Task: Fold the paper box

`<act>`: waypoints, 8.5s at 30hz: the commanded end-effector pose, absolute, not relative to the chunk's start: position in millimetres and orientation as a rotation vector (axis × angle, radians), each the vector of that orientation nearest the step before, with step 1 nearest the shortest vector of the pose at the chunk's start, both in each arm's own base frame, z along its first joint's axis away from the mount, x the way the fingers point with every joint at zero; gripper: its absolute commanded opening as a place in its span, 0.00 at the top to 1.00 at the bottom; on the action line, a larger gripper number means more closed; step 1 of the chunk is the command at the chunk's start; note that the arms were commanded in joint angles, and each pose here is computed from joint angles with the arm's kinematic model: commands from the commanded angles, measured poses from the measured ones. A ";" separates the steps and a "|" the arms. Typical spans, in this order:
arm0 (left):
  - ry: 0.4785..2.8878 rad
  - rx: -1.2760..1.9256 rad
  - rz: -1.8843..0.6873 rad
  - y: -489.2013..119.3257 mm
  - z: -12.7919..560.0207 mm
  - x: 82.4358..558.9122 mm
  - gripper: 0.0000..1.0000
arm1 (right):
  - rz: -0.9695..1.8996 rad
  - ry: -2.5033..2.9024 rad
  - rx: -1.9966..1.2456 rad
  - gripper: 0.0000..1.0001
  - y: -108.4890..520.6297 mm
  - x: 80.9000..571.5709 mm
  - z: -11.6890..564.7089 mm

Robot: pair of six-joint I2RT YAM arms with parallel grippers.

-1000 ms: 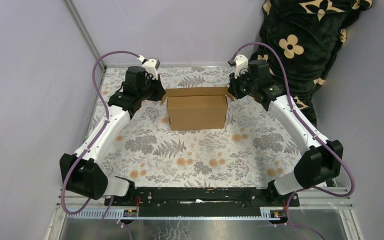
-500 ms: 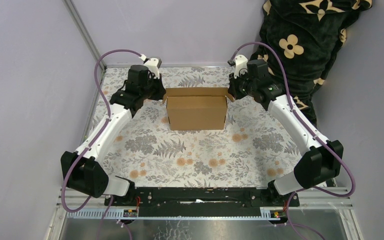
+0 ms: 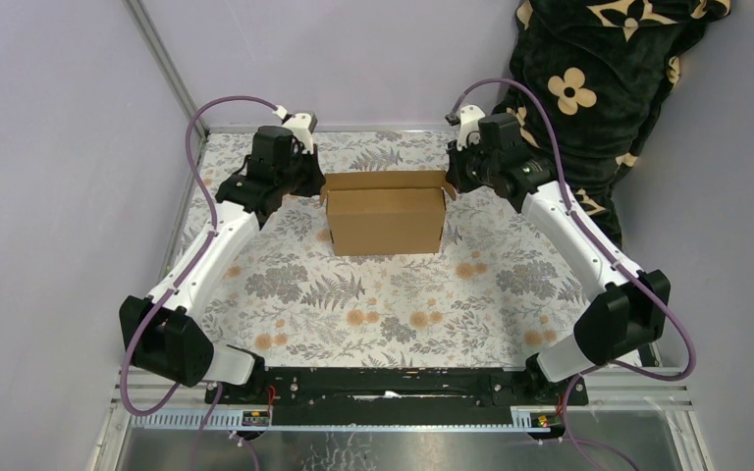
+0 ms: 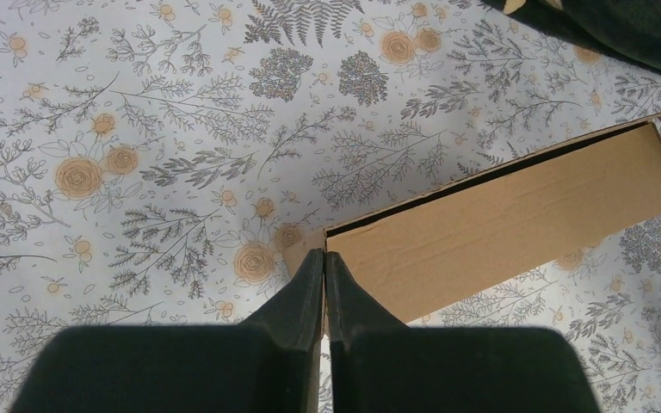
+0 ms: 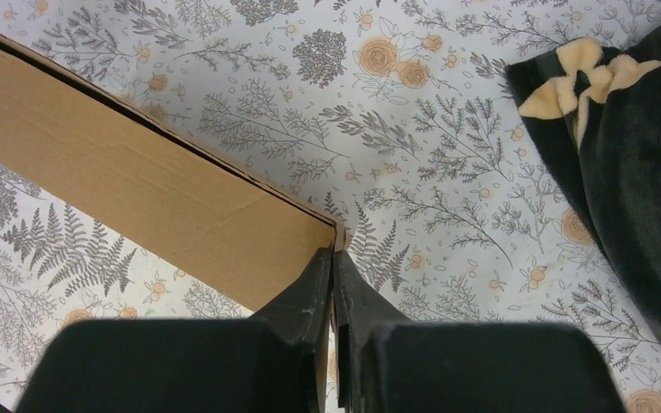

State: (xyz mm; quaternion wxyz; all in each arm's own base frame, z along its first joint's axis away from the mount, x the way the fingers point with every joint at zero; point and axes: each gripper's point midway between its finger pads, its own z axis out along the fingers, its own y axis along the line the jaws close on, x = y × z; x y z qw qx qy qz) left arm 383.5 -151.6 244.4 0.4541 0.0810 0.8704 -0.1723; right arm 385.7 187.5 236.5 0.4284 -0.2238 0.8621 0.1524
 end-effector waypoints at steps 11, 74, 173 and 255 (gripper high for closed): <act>2.155 0.177 -0.468 -163.7 250.6 381.6 0.93 | 0.385 2.184 -0.509 0.93 210.1 385.9 250.0; 2.242 0.154 -0.519 -178.2 225.4 359.8 0.95 | 0.481 2.280 -0.415 0.95 231.6 370.2 256.9; 2.263 0.179 -0.573 -192.5 226.9 360.1 0.94 | 0.463 2.345 -0.416 0.98 228.0 363.8 246.5; 2.320 0.164 -0.510 -187.6 184.9 338.3 0.95 | 0.490 2.435 -0.021 0.35 178.3 363.7 215.5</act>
